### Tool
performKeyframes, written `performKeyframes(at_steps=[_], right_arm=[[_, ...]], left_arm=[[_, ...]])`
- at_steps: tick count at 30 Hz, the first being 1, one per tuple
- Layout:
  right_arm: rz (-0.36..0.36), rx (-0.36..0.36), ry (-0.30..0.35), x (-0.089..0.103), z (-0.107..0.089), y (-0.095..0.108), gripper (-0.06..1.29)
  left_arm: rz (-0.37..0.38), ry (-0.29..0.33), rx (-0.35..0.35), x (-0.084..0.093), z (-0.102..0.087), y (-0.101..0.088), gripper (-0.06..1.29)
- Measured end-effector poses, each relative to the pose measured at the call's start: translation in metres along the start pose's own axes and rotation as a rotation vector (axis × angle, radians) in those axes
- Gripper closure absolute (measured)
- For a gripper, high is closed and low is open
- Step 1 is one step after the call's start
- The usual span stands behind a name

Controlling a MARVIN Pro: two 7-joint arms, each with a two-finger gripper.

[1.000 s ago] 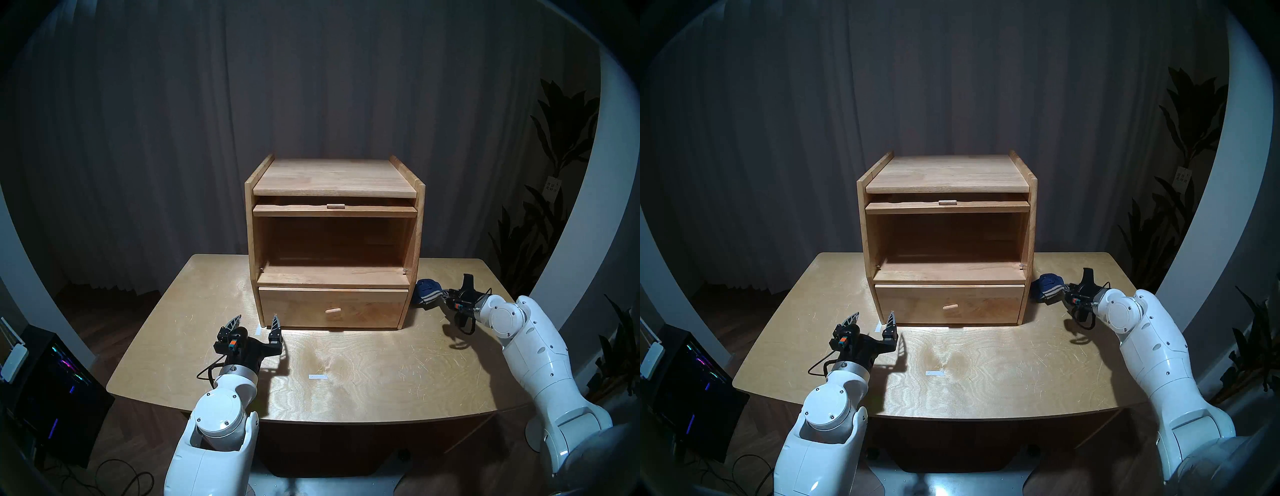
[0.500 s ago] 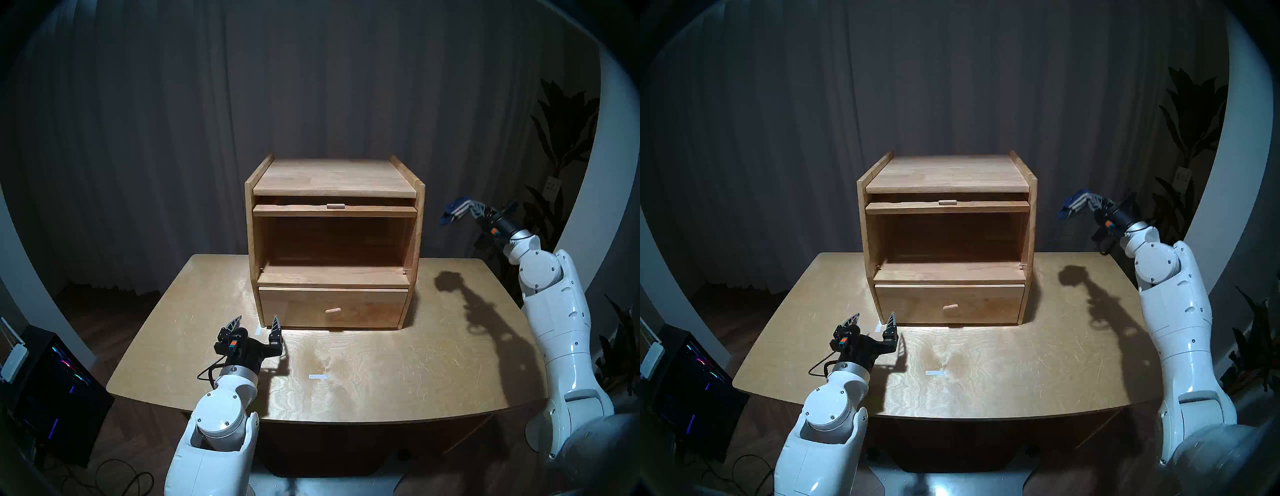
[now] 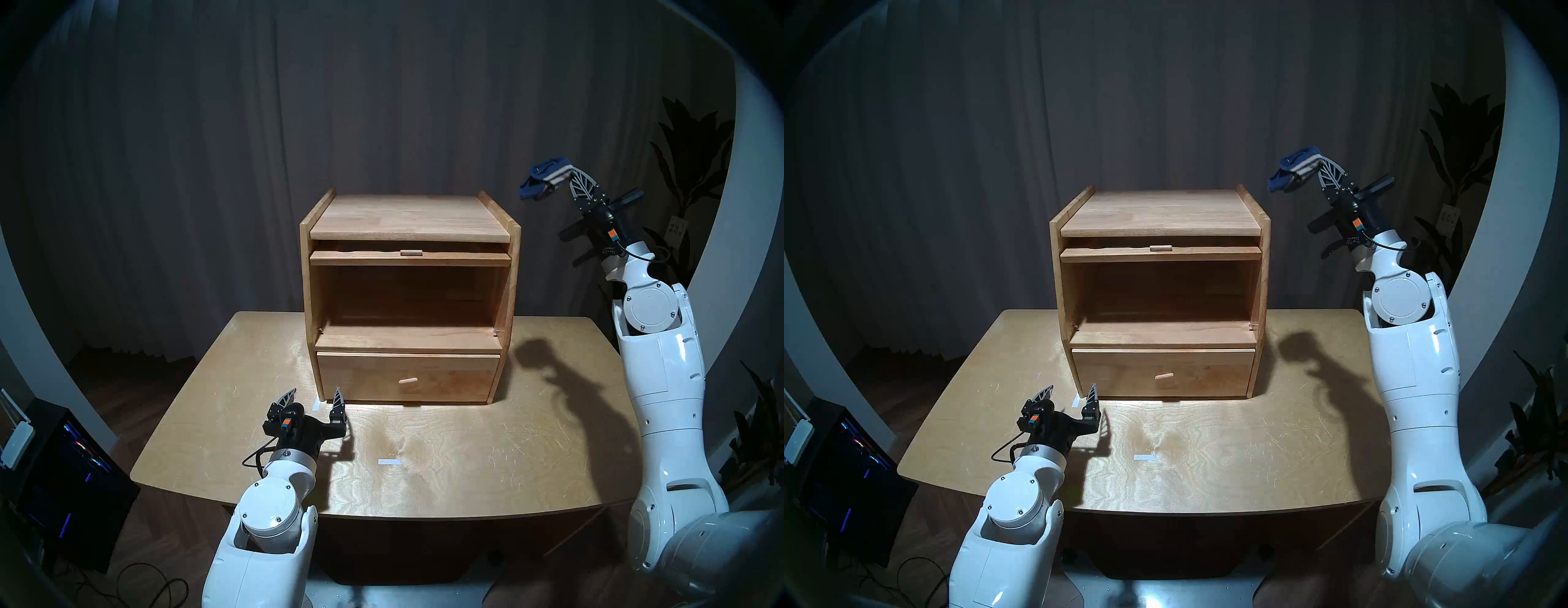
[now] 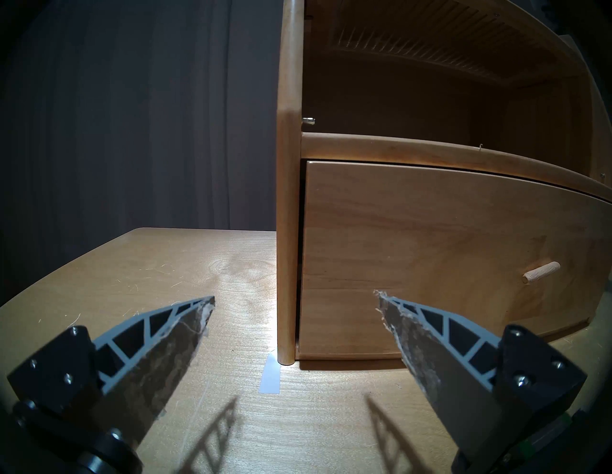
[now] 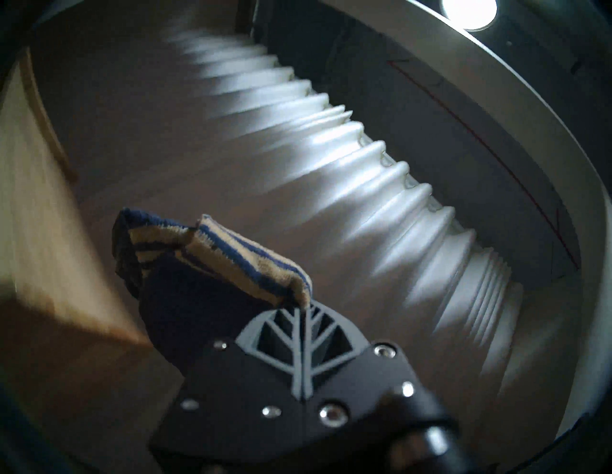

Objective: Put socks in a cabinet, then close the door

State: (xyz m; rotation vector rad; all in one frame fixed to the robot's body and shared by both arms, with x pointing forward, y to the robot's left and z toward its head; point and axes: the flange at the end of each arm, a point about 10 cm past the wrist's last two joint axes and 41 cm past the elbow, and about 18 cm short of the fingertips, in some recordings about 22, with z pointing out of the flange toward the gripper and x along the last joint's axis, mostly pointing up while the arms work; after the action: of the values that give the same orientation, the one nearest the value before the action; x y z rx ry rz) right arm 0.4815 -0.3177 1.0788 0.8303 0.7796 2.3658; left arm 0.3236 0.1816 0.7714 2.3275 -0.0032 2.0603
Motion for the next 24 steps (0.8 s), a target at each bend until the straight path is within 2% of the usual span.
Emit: performKeyframes(at_steps=[3, 5, 10, 15, 19, 24], right_arm=[[0.102, -0.033, 0.083, 0.029, 0.008, -0.020, 1.26], [0.159, -0.039, 0.114, 0.042, 0.009, -0.034, 1.26], [0.308, -0.036, 0.151, 0.069, 0.005, -0.073, 1.26], [0.475, -0.027, 0.151, 0.093, -0.006, -0.117, 1.26], [0.624, -0.018, 0.126, 0.114, -0.017, -0.154, 1.26], [0.766, -0.019, 0.087, 0.133, -0.030, -0.184, 1.26]], left_arm=[[0.000, -0.001, 0.000, 0.000, 0.000, 0.000, -0.02], [0.000, -0.002, 0.000, -0.001, 0.000, 0.000, -0.02], [0.000, -0.005, 0.000, -0.002, 0.000, 0.000, -0.02], [0.000, -0.006, 0.000, -0.003, 0.000, 0.000, -0.02], [0.001, -0.007, 0.000, -0.003, 0.000, 0.000, -0.02], [0.001, -0.006, 0.000, -0.003, 0.000, 0.000, -0.02]])
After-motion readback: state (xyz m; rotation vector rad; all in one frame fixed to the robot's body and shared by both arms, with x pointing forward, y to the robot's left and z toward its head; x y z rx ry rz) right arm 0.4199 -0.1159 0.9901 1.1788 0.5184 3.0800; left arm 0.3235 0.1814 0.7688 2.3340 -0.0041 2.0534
